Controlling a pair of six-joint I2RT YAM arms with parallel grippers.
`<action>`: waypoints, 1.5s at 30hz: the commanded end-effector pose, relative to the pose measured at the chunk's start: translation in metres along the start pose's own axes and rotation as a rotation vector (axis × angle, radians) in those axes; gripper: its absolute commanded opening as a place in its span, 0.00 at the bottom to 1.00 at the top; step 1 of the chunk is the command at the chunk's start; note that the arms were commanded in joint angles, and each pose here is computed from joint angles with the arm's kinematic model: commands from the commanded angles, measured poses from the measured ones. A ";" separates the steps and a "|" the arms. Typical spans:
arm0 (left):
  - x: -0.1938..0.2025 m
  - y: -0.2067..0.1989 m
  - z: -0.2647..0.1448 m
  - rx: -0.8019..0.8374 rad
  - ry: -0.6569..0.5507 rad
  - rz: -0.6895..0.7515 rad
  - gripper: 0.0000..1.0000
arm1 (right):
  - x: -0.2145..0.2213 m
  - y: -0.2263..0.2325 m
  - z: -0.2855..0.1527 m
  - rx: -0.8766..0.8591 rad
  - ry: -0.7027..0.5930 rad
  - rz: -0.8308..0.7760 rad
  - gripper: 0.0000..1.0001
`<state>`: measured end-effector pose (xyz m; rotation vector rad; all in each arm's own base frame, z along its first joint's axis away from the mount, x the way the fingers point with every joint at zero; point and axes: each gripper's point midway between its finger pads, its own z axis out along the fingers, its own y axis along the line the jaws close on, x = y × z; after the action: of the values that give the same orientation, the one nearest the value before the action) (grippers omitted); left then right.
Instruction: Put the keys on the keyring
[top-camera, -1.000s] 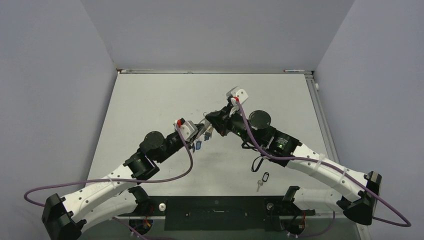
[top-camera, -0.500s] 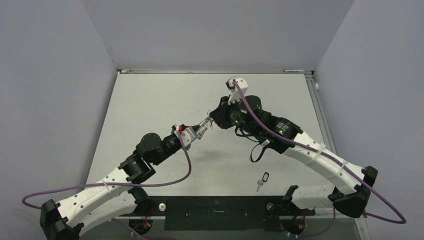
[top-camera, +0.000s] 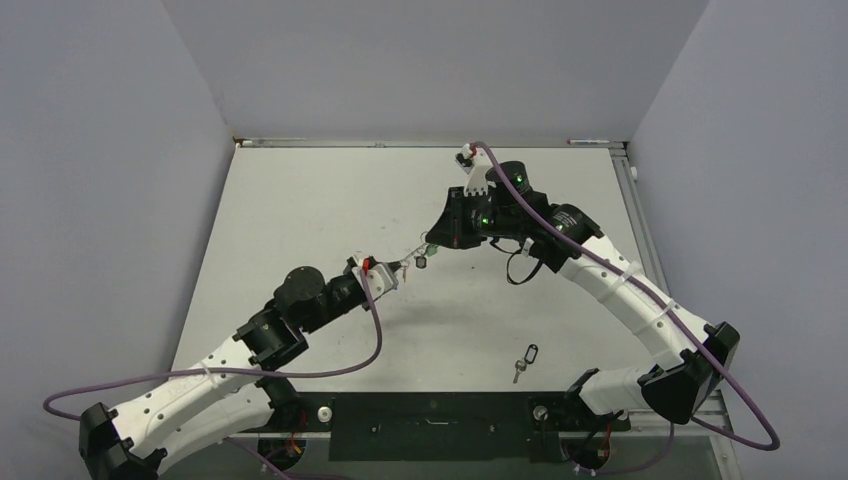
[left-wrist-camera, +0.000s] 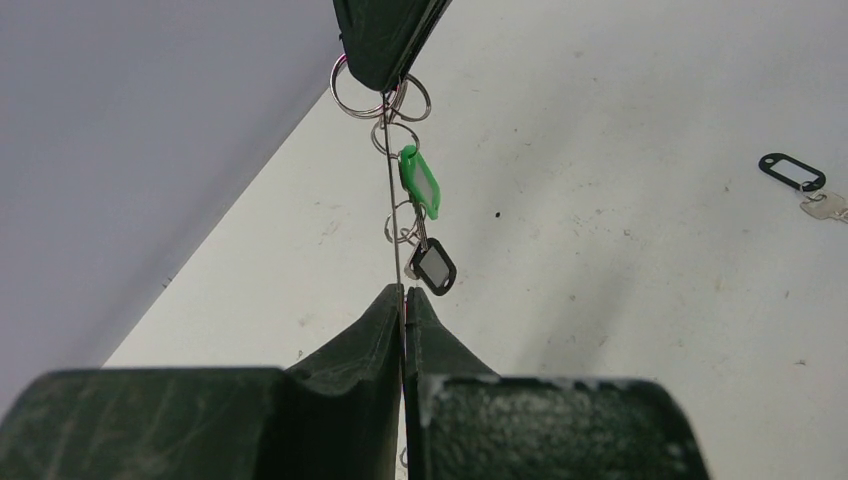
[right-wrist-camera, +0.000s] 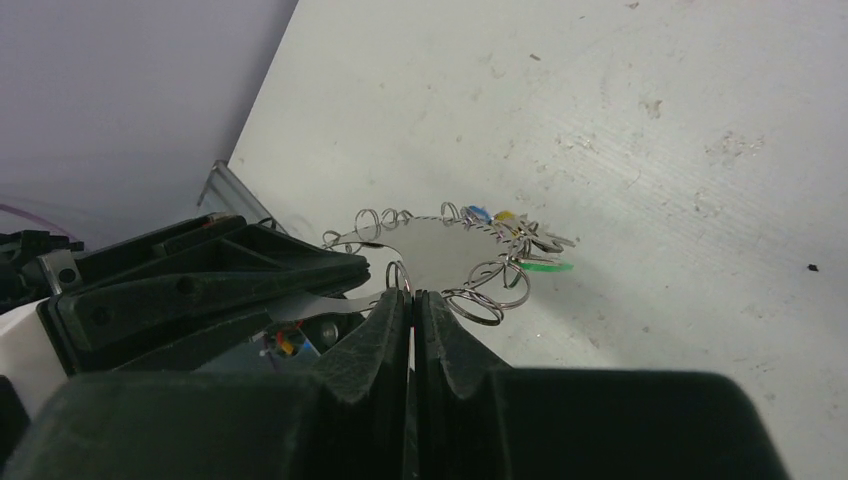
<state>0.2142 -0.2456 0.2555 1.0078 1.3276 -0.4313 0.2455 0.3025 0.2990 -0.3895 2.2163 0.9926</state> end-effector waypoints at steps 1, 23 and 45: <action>-0.031 -0.010 -0.009 0.078 -0.090 -0.002 0.00 | -0.033 0.011 -0.009 -0.075 -0.077 0.011 0.05; -0.048 -0.009 0.012 0.090 -0.206 -0.120 0.40 | -0.026 0.019 -0.005 -0.142 -0.093 0.064 0.05; -0.038 0.010 0.033 0.018 -0.211 -0.218 0.38 | -0.012 0.038 -0.003 -0.164 -0.081 0.053 0.05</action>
<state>0.2245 -0.2795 0.2821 0.8277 1.2797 -0.7415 0.2359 0.3226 0.2917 -0.3628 2.2237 1.1375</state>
